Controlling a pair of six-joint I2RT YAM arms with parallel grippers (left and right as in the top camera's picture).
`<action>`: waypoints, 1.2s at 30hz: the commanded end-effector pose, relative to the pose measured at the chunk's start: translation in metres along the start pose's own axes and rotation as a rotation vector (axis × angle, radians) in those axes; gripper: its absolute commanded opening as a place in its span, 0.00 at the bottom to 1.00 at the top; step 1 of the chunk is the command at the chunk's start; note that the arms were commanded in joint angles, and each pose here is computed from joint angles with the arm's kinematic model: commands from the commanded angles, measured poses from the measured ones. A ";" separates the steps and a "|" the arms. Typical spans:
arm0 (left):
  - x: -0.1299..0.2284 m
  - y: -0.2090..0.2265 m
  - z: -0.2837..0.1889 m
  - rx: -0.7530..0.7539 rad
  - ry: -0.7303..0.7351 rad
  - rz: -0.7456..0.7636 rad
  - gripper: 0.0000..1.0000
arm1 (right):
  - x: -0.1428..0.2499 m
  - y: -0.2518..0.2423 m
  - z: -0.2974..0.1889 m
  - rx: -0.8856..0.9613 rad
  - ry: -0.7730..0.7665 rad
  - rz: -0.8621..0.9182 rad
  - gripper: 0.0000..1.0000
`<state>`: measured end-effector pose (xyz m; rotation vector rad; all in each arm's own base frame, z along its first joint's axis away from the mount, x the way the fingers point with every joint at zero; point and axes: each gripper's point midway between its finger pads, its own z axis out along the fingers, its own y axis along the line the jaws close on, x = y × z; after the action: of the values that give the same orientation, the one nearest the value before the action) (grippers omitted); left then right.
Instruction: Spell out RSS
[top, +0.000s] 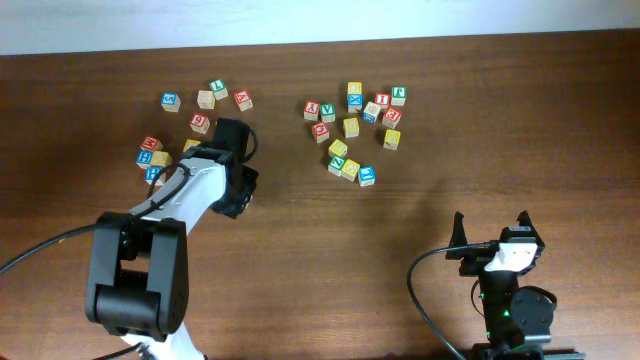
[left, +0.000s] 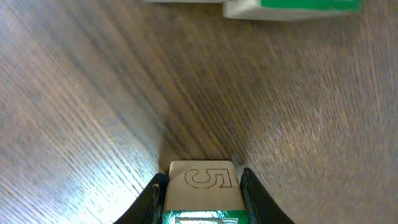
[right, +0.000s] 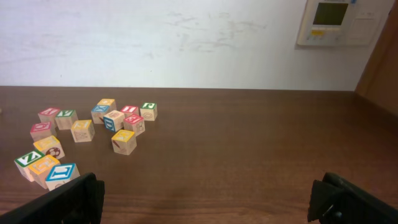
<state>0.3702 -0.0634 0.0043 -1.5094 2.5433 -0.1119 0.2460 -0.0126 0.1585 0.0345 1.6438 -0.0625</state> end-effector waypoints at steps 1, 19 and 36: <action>-0.005 0.007 0.002 -0.027 -0.003 0.316 0.21 | 0.003 -0.001 0.000 0.006 0.005 0.010 0.98; -0.005 0.008 -0.025 -0.042 0.029 0.974 0.29 | 0.003 -0.001 0.000 0.005 0.005 0.010 0.98; 0.026 -0.007 -0.027 -0.020 0.014 1.121 0.25 | 0.003 -0.001 0.000 0.005 0.005 0.010 0.98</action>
<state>0.3471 -0.0945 0.0138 0.0619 3.0273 0.0304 0.2460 -0.0126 0.1585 0.0345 1.6438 -0.0625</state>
